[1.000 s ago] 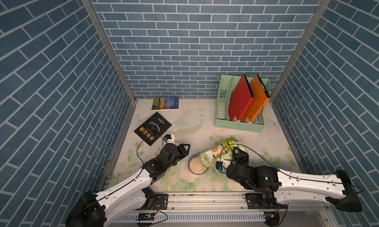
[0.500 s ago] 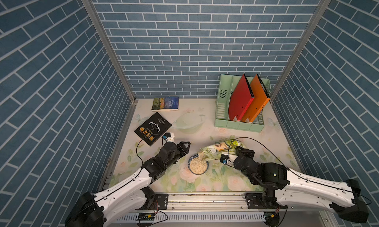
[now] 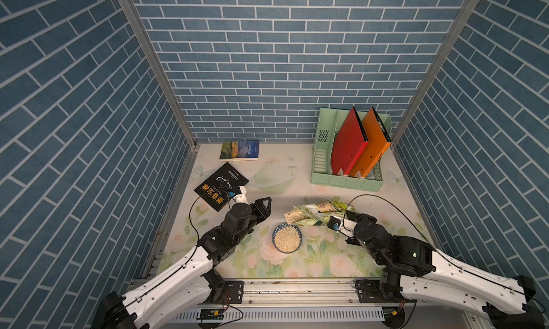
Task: Pour the oats into the breakfast bowl
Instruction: Pour the oats into the bowl, then place the oats bag at the center of the board.
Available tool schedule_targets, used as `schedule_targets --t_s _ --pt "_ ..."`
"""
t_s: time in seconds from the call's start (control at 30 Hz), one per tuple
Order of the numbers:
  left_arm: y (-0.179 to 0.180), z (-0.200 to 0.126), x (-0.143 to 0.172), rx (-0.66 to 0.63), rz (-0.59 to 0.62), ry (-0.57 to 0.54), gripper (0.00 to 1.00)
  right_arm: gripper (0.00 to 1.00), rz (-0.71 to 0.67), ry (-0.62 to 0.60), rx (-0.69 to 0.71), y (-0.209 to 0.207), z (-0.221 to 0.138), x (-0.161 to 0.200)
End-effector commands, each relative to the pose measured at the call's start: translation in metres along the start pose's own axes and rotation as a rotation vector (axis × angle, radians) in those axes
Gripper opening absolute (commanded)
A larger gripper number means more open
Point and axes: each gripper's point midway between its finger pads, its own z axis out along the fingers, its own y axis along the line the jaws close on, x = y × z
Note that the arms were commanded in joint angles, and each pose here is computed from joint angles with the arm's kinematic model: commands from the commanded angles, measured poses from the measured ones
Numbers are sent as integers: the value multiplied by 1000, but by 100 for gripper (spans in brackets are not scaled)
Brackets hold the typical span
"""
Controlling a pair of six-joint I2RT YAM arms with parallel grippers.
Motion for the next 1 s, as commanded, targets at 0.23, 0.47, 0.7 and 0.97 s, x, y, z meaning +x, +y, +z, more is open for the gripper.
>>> schedule_targets --t_s 0.23,0.47,0.7,0.97 --pt "-7 -4 -12 -19 55 -37 60 0 482 -287 49 -40 -11 -48" --pt "-6 1 -7 -10 57 -18 60 0 819 -411 51 -53 5 -50" --pt "-12 14 9 29 62 44 59 0 1100 -654 -27 -43 11 -47" --pt "-9 29 20 33 72 78 59 0 1121 -622 -33 -12 41 -27"
